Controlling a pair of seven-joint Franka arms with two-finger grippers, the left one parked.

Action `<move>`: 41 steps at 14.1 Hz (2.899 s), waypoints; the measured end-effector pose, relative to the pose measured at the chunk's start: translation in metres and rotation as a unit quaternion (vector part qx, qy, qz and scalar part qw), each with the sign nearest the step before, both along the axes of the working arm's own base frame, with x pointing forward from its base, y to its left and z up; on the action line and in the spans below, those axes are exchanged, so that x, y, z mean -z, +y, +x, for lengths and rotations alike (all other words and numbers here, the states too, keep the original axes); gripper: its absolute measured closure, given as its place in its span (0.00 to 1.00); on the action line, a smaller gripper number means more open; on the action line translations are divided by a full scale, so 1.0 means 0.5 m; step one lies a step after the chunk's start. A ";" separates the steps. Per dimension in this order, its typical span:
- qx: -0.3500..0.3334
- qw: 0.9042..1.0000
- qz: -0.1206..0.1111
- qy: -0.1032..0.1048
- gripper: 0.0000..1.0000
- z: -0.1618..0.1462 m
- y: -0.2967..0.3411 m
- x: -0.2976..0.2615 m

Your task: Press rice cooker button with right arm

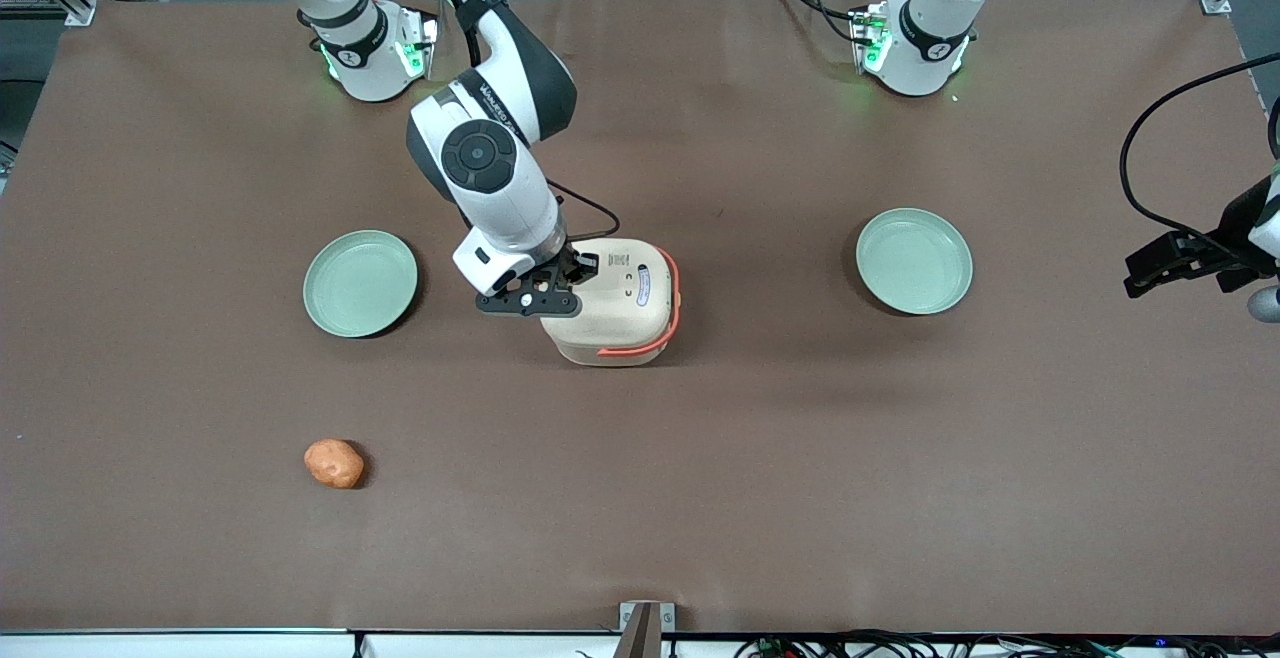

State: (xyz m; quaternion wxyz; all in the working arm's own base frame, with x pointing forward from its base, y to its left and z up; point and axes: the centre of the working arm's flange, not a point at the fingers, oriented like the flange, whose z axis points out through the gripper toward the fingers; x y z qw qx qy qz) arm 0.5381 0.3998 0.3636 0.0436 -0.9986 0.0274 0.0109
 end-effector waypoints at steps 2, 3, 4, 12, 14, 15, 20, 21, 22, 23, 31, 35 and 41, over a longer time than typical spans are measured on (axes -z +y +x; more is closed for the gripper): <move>0.000 1.000 0.000 0.000 0.99 0.000 0.000 0.000; 0.000 1.000 0.000 0.000 0.99 0.000 0.000 -0.001; 0.000 1.000 -0.001 0.001 0.99 0.001 0.000 -0.002; 0.016 1.000 -0.011 0.018 0.96 -0.003 -0.076 -0.213; 0.045 0.999 -0.007 0.012 0.92 0.023 -0.163 -0.275; 0.058 0.998 -0.006 0.010 0.88 0.041 -0.219 -0.299; 0.125 0.992 -0.005 0.014 0.52 0.119 -0.559 -0.367; 0.137 0.990 -0.007 0.020 0.41 0.121 -0.601 -0.385; 0.147 0.989 -0.007 0.025 0.32 0.120 -0.632 -0.408; 0.156 0.987 -0.007 0.027 0.21 0.119 -0.656 -0.430; 0.088 0.996 -0.003 0.023 0.00 0.102 -0.912 -0.475; 0.051 0.998 -0.025 0.008 0.00 0.081 -0.929 -0.511; 0.024 0.999 -0.032 -0.017 0.00 0.065 -0.883 -0.557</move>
